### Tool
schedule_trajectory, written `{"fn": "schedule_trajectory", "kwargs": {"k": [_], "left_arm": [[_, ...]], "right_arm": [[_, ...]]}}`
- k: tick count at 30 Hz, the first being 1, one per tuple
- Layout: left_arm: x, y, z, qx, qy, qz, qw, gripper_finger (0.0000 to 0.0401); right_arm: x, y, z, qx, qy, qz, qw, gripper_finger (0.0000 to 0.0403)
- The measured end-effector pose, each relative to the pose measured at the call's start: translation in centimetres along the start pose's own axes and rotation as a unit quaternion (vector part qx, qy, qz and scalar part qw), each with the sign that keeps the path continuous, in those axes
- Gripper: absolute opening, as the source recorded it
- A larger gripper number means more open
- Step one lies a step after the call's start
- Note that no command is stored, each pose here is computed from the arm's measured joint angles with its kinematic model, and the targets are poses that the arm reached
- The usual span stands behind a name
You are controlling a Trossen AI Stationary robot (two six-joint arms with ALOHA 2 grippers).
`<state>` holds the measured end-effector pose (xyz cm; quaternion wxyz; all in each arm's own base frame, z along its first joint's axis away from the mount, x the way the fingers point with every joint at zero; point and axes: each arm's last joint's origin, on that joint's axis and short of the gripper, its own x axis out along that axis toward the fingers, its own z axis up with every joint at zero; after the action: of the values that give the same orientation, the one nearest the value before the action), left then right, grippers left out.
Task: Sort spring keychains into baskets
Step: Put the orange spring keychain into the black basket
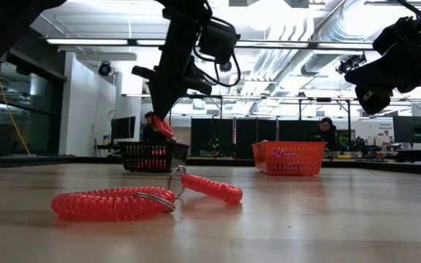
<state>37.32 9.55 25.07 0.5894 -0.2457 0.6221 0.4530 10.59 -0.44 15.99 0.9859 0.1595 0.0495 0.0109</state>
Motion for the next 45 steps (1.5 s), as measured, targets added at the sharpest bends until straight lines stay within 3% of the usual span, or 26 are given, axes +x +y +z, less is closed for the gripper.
{"fn": "schedule_trajectory", "kwargs": {"k": [18, 28, 34, 39, 45], "left_arm": [[1.4, -0.1, -0.7, -0.005, 0.041, 0.004, 0.999, 0.0017], [1.4, -0.2, -0.7, 0.002, 0.041, -0.004, 0.999, 0.0090], [1.4, -0.3, -0.8, 0.003, 0.046, -0.009, 0.999, 0.0102], [0.7, -1.3, -2.0, 0.023, 0.050, -0.028, 0.998, 0.0098], [-0.6, -4.0, -5.4, 0.059, 0.036, -0.049, 0.996, 0.0096]], "right_arm": [[0.0, 0.0, 0.0, 0.000, 0.000, 0.000, 1.000, 0.0011], [0.0, 0.0, 0.0, 0.000, 0.000, 0.000, 1.000, 0.0011], [0.0, 0.0, 0.0, 0.000, 0.000, 0.000, 1.000, 0.0011], [0.0, 0.0, 0.0, 0.000, 0.000, 0.000, 1.000, 0.0011], [0.0, 0.0, 0.0, 0.000, 0.000, 0.000, 1.000, 0.0011]]}}
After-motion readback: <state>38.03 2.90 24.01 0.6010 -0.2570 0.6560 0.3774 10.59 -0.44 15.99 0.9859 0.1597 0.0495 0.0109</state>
